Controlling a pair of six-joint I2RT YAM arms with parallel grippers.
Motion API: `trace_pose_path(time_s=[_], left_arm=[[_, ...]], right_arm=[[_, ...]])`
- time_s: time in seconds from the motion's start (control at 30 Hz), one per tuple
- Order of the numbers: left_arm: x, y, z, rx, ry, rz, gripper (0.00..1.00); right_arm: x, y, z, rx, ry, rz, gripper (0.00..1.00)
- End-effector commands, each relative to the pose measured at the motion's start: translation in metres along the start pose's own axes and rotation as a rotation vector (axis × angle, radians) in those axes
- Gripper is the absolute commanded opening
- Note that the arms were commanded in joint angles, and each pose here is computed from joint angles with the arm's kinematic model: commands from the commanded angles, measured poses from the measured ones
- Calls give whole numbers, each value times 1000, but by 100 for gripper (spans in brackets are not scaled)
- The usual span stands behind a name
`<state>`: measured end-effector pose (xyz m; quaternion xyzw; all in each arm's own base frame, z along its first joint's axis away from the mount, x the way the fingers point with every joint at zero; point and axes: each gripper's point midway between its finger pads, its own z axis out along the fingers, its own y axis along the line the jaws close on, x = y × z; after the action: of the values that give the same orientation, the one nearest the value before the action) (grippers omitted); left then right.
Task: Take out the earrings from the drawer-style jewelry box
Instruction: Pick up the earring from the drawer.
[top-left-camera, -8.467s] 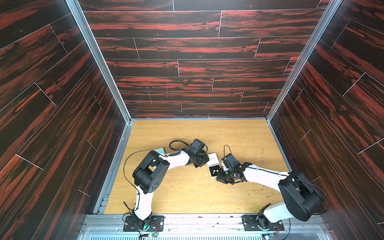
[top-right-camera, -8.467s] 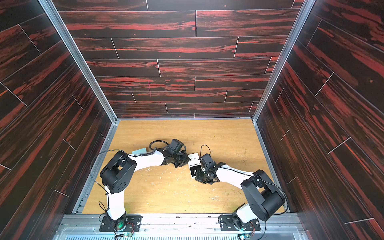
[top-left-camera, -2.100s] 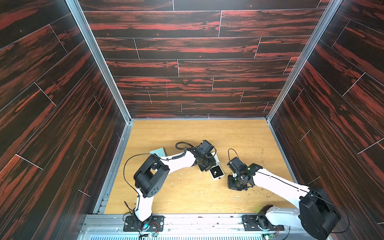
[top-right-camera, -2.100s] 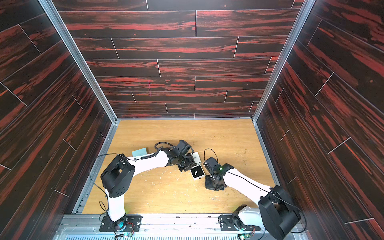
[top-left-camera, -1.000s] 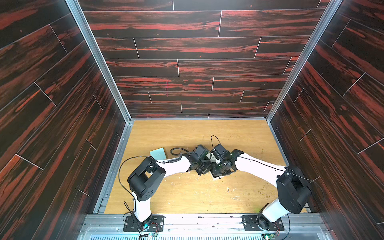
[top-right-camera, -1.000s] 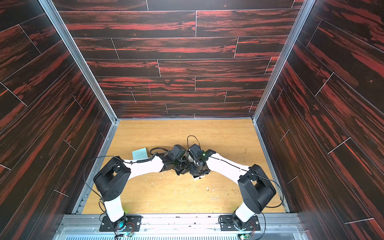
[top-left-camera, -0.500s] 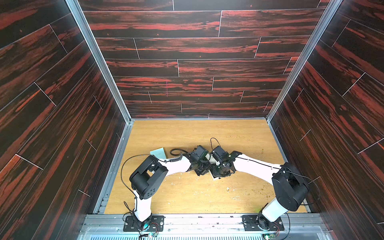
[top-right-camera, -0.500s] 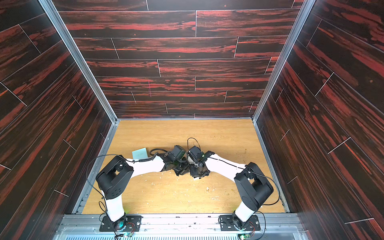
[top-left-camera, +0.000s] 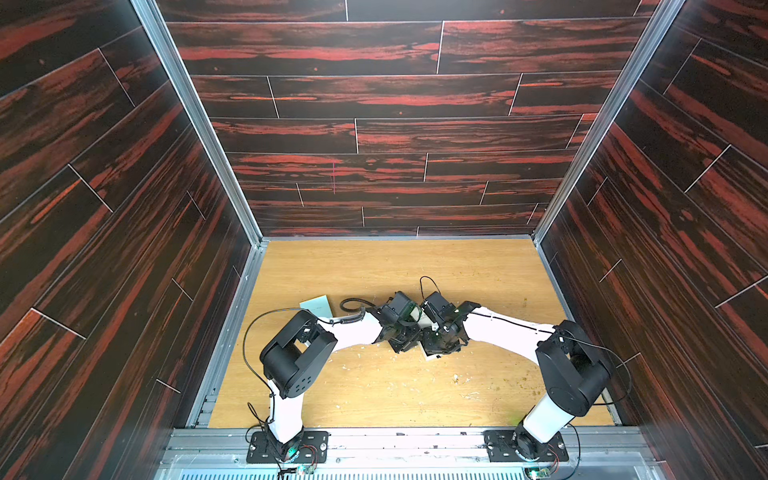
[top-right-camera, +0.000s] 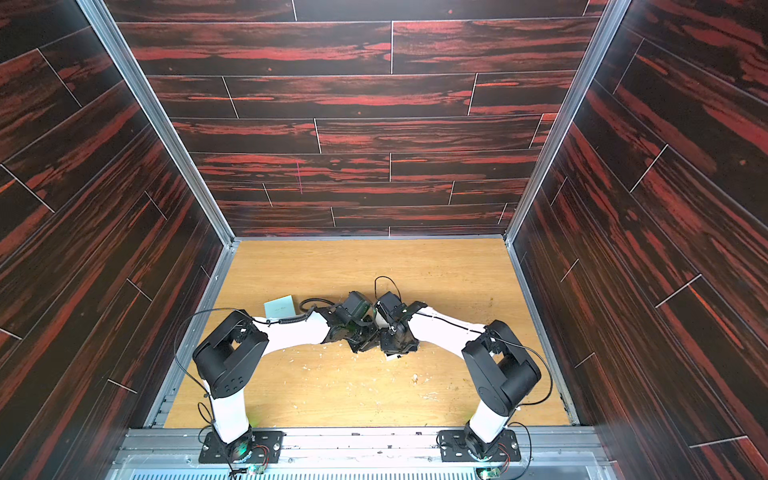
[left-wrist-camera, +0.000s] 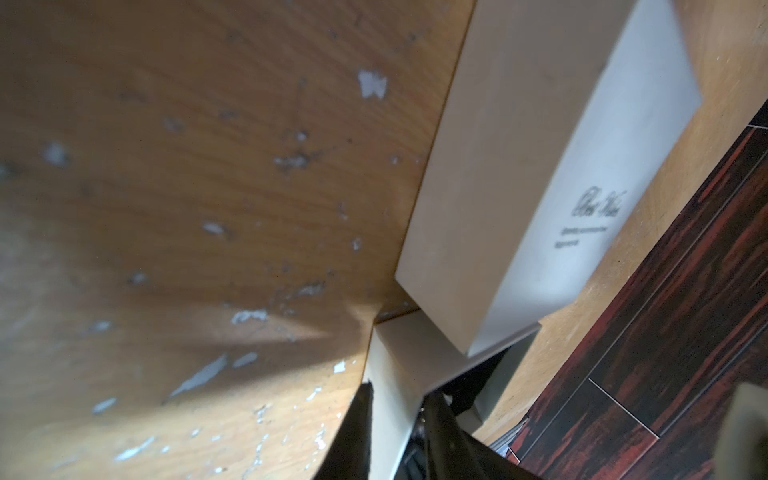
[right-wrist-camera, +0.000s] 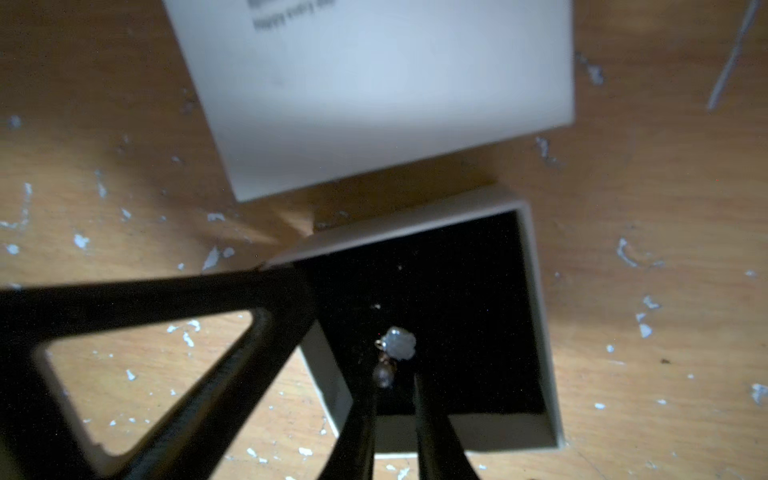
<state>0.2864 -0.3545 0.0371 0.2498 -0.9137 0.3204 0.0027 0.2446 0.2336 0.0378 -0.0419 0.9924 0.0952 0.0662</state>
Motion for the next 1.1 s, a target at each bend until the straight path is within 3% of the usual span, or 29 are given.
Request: trace_pose_path(time_s=[0.0, 0.63, 1.07], left_arm=[[1, 12, 5, -37, 13, 2, 25], [-1, 7, 4, -33, 8, 12, 25], [-1, 0, 2, -37, 7, 43, 25]], right_arm=[[-9, 6, -2, -9, -8, -7, 21], [-1, -7, 12, 17, 32, 22, 19], [-8, -3, 11, 1, 17, 26, 11]])
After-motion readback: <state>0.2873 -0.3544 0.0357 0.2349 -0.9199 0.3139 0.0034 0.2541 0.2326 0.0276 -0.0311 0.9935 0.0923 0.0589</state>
